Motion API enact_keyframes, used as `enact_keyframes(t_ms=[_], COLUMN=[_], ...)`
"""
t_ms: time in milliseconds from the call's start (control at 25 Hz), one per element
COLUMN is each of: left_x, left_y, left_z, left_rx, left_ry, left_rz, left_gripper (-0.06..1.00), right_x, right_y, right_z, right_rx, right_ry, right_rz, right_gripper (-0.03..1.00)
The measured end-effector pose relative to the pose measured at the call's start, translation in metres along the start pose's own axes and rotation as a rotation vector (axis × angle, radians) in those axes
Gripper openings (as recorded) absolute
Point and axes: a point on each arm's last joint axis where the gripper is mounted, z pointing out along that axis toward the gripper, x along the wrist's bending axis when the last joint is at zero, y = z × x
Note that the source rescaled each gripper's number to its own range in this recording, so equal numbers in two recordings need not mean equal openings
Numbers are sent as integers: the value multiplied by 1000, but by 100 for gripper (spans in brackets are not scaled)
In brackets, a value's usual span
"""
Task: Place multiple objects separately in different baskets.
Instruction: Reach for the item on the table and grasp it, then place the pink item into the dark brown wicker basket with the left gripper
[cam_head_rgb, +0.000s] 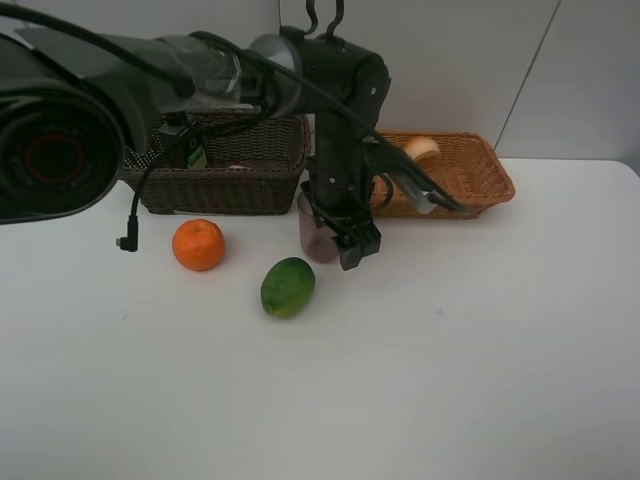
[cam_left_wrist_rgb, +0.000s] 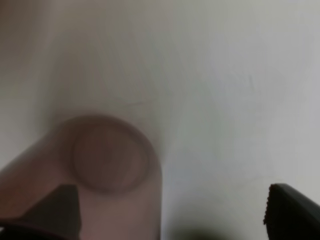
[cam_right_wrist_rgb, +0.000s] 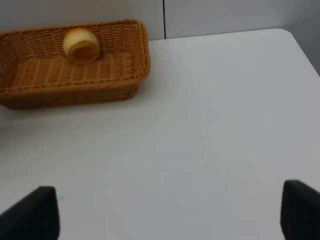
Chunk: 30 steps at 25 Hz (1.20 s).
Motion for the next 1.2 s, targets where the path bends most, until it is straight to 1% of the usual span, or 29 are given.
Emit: enact_keyframes(t_ms=[280, 360, 400, 520, 600, 720, 760, 800, 880, 1200], left_x=[1, 1, 1, 2, 3, 6, 6, 6, 7, 7], left_y=[0, 0, 0, -1, -1, -1, 0, 0, 0, 0], left_z=[0, 0, 0, 0, 0, 0, 0, 0, 0, 0], left_rx=[4, 4, 5, 9, 12, 6, 3, 2, 2, 3], left_ry=[13, 13, 15, 27, 37, 63, 67, 71, 72, 73], left_rz=[-11, -11, -11, -5, -2, 7, 9, 9, 10, 10], left_gripper=[96, 92, 87, 66, 44, 15, 9, 6, 3, 3], right_x=[0, 0, 0, 0, 0, 0, 0, 0, 0, 0], right_y=[0, 0, 0, 0, 0, 0, 0, 0, 0, 0], right_z=[0, 0, 0, 0, 0, 0, 0, 0, 0, 0], right_rx=[0, 0, 0, 0, 0, 0, 0, 0, 0, 0], right_ry=[0, 0, 0, 0, 0, 0, 0, 0, 0, 0], right_rz=[0, 0, 0, 0, 0, 0, 0, 0, 0, 0], right_gripper=[95, 95, 95, 95, 95, 95, 95, 95, 95, 95])
